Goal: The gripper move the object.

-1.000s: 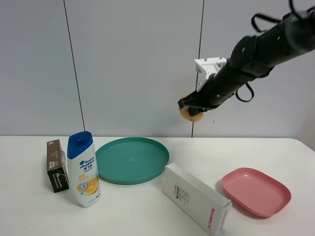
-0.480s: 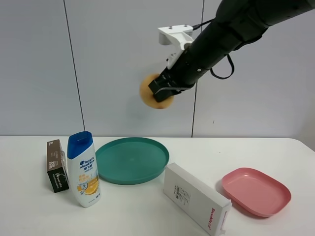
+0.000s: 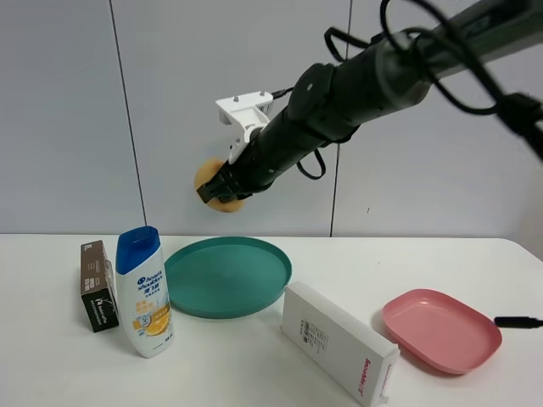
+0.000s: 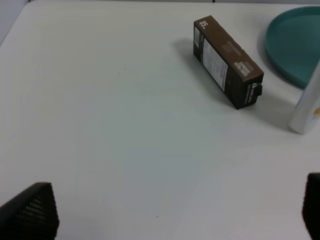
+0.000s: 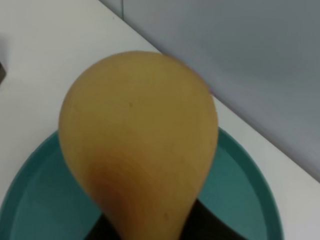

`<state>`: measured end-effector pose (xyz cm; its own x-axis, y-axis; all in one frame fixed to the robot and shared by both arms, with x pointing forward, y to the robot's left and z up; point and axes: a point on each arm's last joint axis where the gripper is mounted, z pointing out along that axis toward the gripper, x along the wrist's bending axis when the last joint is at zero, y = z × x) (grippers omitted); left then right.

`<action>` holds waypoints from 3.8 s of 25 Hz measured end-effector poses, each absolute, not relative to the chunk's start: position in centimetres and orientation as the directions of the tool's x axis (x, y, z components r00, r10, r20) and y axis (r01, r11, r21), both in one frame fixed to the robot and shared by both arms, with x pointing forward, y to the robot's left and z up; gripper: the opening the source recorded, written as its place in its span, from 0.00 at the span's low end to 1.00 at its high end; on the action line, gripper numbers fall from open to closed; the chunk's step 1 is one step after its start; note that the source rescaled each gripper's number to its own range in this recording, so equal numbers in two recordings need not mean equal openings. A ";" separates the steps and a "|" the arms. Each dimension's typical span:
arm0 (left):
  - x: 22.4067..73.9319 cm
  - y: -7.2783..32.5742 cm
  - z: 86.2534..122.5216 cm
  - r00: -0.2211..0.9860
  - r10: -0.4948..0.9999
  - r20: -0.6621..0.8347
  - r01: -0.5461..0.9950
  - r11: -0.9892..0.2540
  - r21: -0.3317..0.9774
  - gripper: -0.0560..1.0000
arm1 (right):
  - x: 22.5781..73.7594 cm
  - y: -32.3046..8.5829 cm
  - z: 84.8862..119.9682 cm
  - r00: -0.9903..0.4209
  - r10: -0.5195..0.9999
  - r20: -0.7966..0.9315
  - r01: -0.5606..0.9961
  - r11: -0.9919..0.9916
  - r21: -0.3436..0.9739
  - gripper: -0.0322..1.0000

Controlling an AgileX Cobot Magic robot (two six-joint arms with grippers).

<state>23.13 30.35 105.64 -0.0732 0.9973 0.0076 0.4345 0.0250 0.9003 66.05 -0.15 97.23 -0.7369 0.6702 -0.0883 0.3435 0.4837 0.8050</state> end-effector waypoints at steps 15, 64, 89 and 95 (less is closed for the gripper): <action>23.1 30.3 105.6 -0.073 0.997 0.008 0.435 0.025 0.900 1.00 | 67.3 0.4 90.7 -0.750 0.650 -0.121 0.369 0.563 0.740 0.07; 23.1 30.3 105.6 -0.073 0.997 0.008 0.435 0.025 0.900 1.00 | 54.9 -16.8 124.3 -0.635 0.763 -0.124 0.302 0.392 0.869 1.00; 23.1 30.3 105.6 -0.073 0.997 0.008 0.435 0.025 0.900 1.00 | 42.1 -33.0 131.0 -0.035 0.978 -0.206 0.481 0.197 0.854 1.00; 23.1 30.3 105.6 -0.073 0.997 0.008 0.435 0.025 0.900 1.00 | 36.6 -31.7 130.7 -0.020 0.976 -0.215 0.431 0.202 0.879 1.00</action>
